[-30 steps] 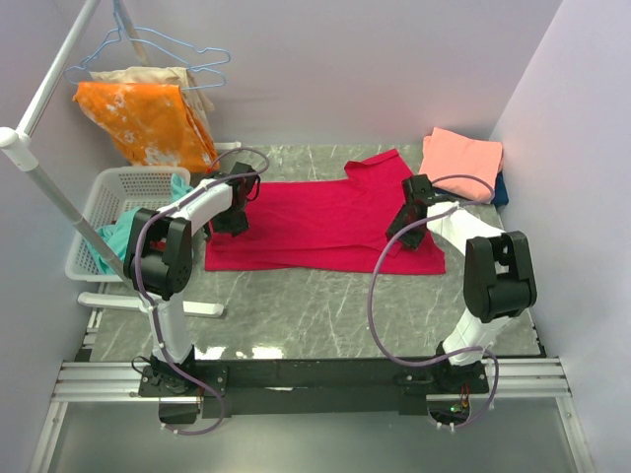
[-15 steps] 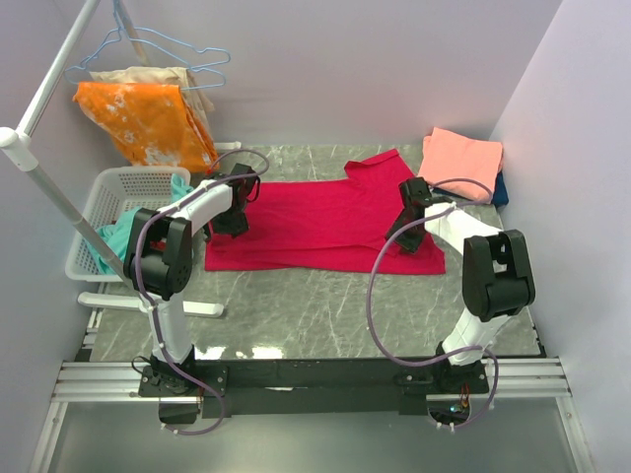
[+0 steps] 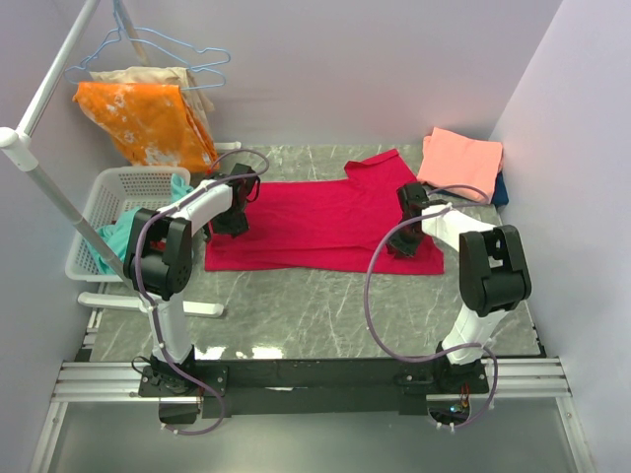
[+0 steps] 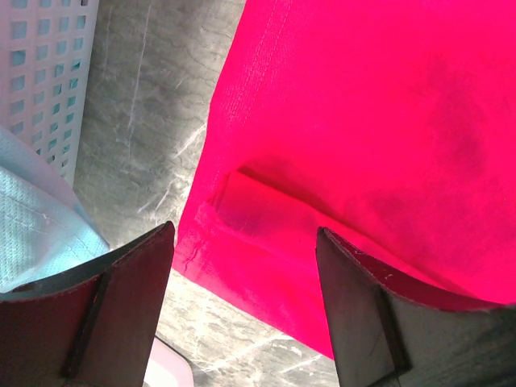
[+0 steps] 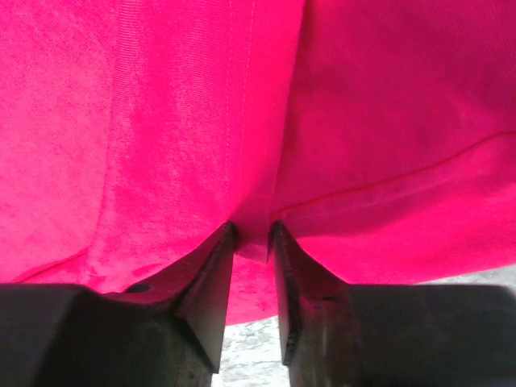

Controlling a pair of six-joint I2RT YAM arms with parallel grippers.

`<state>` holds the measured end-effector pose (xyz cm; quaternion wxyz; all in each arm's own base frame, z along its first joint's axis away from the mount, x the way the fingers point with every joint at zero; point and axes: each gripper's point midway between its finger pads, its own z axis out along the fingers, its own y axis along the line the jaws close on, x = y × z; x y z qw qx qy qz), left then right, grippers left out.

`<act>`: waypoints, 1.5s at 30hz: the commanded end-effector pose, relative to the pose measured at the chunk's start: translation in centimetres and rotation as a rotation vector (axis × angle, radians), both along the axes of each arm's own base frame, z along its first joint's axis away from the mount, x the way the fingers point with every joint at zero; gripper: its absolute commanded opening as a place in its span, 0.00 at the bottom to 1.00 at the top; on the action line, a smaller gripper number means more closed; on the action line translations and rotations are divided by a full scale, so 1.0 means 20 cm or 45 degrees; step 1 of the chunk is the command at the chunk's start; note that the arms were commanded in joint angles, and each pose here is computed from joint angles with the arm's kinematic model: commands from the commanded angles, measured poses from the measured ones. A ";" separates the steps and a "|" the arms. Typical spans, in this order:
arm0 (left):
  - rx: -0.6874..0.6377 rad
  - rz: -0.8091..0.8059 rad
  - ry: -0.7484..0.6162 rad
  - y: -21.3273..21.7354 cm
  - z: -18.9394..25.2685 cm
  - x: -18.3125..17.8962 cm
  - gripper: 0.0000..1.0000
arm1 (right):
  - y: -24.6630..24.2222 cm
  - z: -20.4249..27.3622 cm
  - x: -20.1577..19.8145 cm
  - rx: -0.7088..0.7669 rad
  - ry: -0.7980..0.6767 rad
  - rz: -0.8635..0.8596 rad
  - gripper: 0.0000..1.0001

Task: Fold and stack the t-shirts
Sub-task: Fold the tshirt

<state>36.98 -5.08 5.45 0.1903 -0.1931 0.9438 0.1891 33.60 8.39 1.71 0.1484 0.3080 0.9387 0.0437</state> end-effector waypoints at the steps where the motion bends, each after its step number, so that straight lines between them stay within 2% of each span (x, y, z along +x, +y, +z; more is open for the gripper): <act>1: -0.011 -0.002 -0.073 0.00 0.11 0.03 0.77 | 0.02 0.00 0.02 0.005 -0.008 -0.007 0.28; 3: -0.013 0.000 -0.071 0.00 0.10 0.03 0.77 | 0.03 0.04 0.05 0.000 -0.032 0.000 0.24; 6: -0.010 0.002 -0.069 0.00 0.10 0.03 0.77 | 0.02 0.09 0.06 -0.023 -0.045 0.007 0.24; 12: -0.011 0.002 -0.071 0.00 0.10 0.02 0.77 | 0.03 0.15 0.09 -0.050 -0.066 0.021 0.29; 18: -0.010 0.002 -0.069 0.00 0.10 0.02 0.77 | 0.03 0.14 0.08 -0.054 -0.063 0.023 0.29; 20: -0.010 0.002 -0.069 0.00 0.09 0.02 0.76 | 0.03 0.14 0.07 -0.054 -0.060 0.026 0.25; 23: -0.007 0.002 -0.066 0.01 0.09 0.01 0.76 | 0.02 0.12 0.07 -0.057 -0.047 0.028 0.24; 32: -0.012 0.005 -0.066 0.00 0.09 0.01 0.77 | 0.01 0.17 0.06 -0.083 -0.054 0.031 0.32; 37: -0.011 0.005 -0.062 0.01 0.08 0.00 0.77 | 0.03 0.16 0.07 -0.066 -0.053 0.038 0.32; 40: -0.010 0.005 -0.065 0.01 0.09 0.00 0.77 | 0.04 0.14 0.07 -0.059 -0.045 0.042 0.28; 45: -0.004 0.004 -0.060 0.01 0.09 0.00 0.76 | 0.04 0.13 0.08 -0.060 -0.037 0.044 0.13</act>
